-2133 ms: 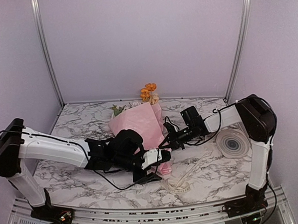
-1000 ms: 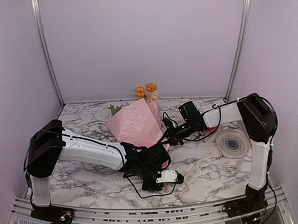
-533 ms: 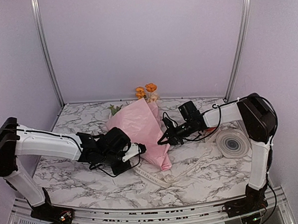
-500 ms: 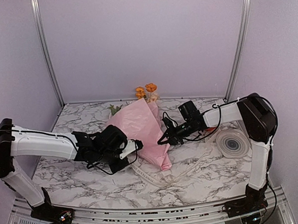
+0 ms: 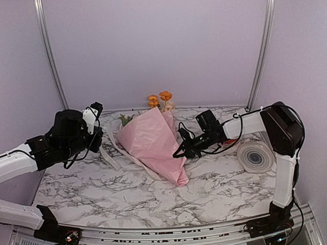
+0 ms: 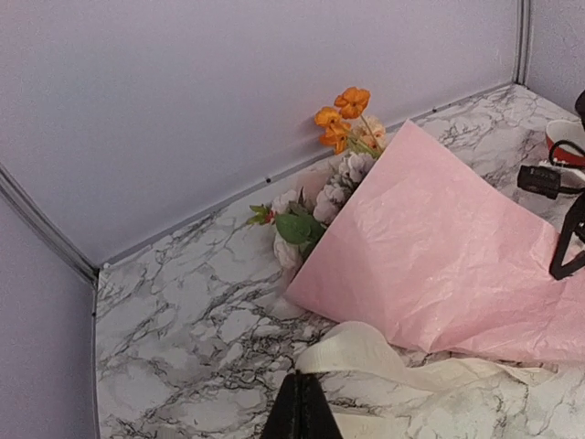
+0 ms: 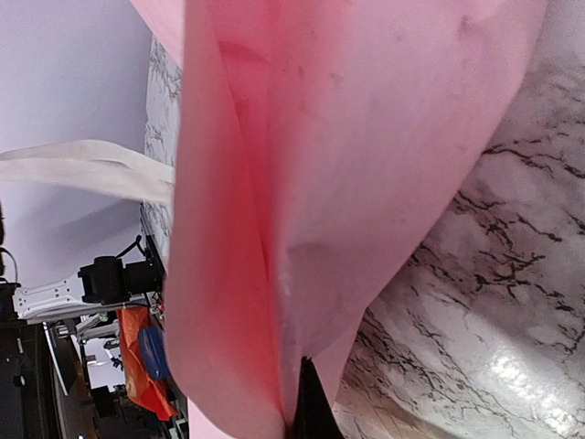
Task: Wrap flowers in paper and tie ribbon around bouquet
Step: Press the folded bouquet at the center of the board, then pick up the right side of the ribbon from the center of the board, then cross the ribbon over the folded bouquet.
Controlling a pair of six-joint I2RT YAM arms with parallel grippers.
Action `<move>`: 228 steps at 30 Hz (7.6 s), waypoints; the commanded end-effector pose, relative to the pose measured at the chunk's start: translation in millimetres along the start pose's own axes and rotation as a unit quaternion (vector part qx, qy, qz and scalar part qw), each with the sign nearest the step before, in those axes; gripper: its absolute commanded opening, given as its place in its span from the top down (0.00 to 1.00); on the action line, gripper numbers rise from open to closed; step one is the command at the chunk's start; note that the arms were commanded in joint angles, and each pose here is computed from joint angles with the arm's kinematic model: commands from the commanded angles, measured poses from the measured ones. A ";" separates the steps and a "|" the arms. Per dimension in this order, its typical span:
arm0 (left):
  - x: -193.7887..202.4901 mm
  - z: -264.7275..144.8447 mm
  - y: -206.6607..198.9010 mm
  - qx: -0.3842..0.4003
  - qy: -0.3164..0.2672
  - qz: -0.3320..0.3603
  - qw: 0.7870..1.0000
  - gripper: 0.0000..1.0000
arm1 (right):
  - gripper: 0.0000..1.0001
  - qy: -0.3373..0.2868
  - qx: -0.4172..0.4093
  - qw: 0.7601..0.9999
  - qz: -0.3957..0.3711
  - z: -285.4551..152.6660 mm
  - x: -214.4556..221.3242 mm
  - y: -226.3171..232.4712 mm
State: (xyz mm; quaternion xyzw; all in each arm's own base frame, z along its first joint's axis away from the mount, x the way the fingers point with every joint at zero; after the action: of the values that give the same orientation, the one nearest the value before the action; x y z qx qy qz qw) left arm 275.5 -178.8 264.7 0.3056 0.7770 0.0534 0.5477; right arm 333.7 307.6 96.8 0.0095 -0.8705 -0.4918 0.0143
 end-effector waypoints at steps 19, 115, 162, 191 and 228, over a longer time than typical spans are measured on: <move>50.7 113.3 -6.2 0.031 0.125 -0.110 0.986 1.00 | 1.00 -0.019 -0.026 0.999 -0.011 13.6 30.7 23.2; 38.3 219.8 -191.0 0.264 0.183 0.052 0.945 1.00 | 0.35 -0.065 0.434 0.891 -0.113 -135.5 -14.6 -91.7; 40.3 220.8 -185.9 0.265 0.185 0.052 0.945 1.00 | 1.00 -0.236 -0.068 0.927 -0.285 -124.5 -13.3 174.2; -21.8 152.7 -140.6 0.236 -0.024 0.030 0.971 1.00 | 1.00 -0.024 -0.040 0.998 -0.034 61.9 -71.0 43.1; 1.2 221.5 -191.4 0.294 0.018 0.029 0.955 1.00 | 0.58 -0.079 -0.064 0.994 -0.035 8.8 -60.8 48.3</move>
State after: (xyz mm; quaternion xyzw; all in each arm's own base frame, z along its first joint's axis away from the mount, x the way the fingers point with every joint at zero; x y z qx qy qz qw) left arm 392.8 -387.8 102.2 0.4815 0.7534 -0.1217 0.4311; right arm 383.8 331.2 118.7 -0.0173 -0.8490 -0.5253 -0.0540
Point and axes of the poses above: each gripper's point midway between its finger pads, its own z axis out along the fingers, its own y axis along the line the jaws close on, x = y × z, the point moved 4 cm from there along -z, back along the fingers, and after that the axes turned 12 degrees about z, right-handed, at the moved point
